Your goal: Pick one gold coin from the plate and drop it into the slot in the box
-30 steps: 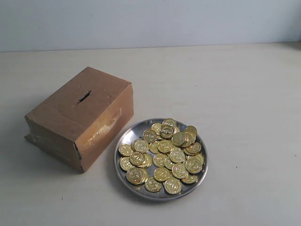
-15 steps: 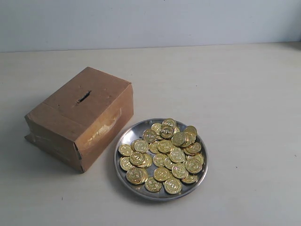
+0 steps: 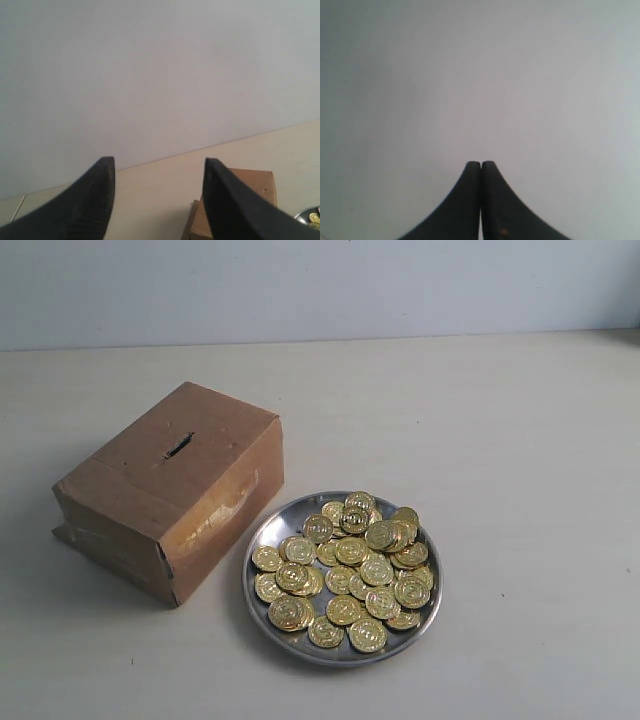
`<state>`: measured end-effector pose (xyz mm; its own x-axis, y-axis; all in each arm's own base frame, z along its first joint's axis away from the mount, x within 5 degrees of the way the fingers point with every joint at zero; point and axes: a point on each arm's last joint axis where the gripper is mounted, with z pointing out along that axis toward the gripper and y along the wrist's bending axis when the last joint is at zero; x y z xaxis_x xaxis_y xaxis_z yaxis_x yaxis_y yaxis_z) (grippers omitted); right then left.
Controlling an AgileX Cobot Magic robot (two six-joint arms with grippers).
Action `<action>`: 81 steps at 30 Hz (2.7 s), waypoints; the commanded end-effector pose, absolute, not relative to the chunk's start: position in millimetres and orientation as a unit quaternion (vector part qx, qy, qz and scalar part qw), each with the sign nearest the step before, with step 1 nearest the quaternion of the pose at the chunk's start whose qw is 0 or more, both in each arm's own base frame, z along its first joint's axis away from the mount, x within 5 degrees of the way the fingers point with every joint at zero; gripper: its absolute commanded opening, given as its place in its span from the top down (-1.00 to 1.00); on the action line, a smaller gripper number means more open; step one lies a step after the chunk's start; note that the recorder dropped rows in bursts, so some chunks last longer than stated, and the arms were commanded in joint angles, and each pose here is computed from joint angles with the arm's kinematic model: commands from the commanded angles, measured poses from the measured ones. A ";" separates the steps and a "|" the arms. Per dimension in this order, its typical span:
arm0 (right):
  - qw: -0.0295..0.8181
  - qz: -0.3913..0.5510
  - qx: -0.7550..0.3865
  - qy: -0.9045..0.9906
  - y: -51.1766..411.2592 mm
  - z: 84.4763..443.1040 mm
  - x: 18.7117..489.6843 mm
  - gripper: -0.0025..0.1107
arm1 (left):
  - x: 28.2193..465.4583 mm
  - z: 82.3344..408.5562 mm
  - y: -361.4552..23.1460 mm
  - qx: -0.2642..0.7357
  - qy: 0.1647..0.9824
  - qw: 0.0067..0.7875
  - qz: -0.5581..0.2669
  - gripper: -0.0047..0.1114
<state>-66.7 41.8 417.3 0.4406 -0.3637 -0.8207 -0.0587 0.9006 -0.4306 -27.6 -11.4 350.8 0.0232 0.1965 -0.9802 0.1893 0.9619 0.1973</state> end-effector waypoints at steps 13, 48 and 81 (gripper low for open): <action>0.789 -0.274 -0.156 0.527 12.5 377.6 -21.7 0.96 | 18.2 322.8 -3.0 0.067 0.575 0.814 0.037 0.01; 0.699 -0.326 -0.241 0.589 -2.8 222.5 54.8 0.96 | 56.1 210.7 -4.5 0.078 0.681 0.727 0.027 0.01; 0.595 -0.261 -0.291 0.703 -0.5 191.0 55.4 0.96 | 52.6 181.5 -9.5 0.112 0.786 0.608 0.003 0.01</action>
